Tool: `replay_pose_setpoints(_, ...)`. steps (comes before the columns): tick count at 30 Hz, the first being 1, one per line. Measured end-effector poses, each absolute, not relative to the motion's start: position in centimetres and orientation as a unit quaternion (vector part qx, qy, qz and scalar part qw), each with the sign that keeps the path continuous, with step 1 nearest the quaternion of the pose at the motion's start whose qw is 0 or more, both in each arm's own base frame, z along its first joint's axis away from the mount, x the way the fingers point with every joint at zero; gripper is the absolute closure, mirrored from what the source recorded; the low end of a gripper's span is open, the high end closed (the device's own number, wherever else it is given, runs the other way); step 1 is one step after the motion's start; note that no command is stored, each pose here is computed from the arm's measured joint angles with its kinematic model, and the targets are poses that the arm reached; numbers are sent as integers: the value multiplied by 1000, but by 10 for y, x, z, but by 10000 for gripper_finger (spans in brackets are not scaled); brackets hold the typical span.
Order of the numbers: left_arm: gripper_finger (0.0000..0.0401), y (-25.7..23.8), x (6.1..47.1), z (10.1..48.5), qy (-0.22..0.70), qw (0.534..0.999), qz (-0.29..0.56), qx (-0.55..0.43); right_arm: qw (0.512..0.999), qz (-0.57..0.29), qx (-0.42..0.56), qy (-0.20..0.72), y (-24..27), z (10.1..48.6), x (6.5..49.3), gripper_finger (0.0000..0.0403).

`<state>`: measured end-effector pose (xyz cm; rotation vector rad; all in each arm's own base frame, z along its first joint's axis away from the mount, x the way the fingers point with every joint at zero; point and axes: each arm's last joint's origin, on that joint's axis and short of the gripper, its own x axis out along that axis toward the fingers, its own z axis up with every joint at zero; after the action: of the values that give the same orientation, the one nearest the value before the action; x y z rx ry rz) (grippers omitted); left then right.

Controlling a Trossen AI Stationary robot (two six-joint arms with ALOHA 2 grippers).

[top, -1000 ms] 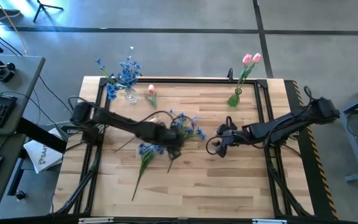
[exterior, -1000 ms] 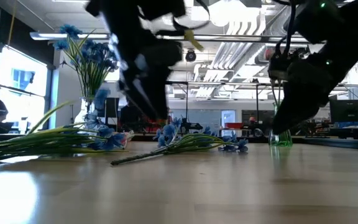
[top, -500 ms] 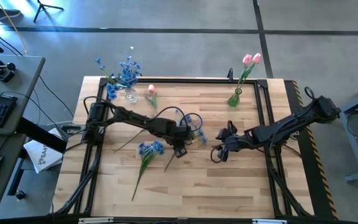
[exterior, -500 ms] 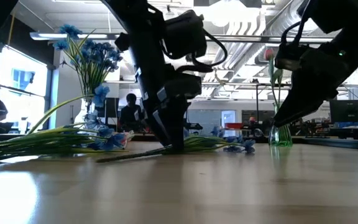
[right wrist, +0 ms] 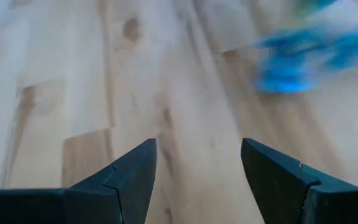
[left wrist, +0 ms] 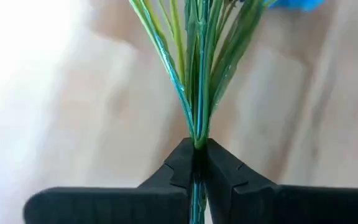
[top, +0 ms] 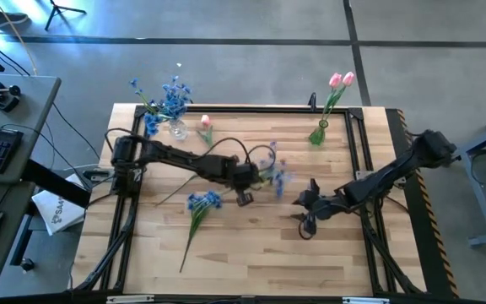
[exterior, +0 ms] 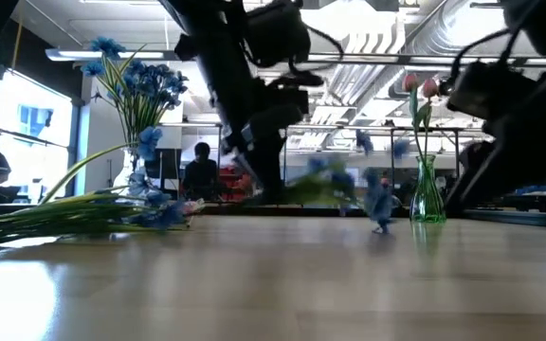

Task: Sort flowers into vase by color
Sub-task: Put the right blue flowers into the transparent vase

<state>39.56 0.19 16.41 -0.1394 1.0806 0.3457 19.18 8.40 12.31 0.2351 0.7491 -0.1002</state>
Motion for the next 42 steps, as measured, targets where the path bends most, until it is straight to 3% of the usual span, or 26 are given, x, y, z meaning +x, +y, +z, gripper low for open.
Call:
replay_pose_setpoints(4, 397, 6, 398, 190, 419, 891, 169, -38, 942, -66, 109, 310, 83, 106, 183, 171)
replay_pose_setpoints(10, 396, -7, 401, 224, 257, 961, 95, 25, 975, -105, 83, 179, 79, 110, 187, 171)
replay_pose_setpoints(17, 396, -25, 402, 234, 179, 981, 65, 34, 994, -79, -5, 77, 94, 147, 215, 171)
replay_pose_setpoints(24, 396, -43, 400, 232, 165, 982, 72, 53, 990, -116, -58, 46, 101, 172, 232, 171)
replay_pose_setpoints(31, 396, -53, 400, 237, 143, 986, 68, 55, 987, -129, -46, 78, 100, 165, 232, 171)
replay_pose_setpoints(37, 396, -22, 390, 211, 273, 950, 151, -28, 972, -146, -30, 183, 95, 143, 223, 171)
replay_pose_setpoints(42, 396, 5, 380, 191, 359, 907, 194, -108, 946, -171, 38, 272, 86, 137, 203, 171)
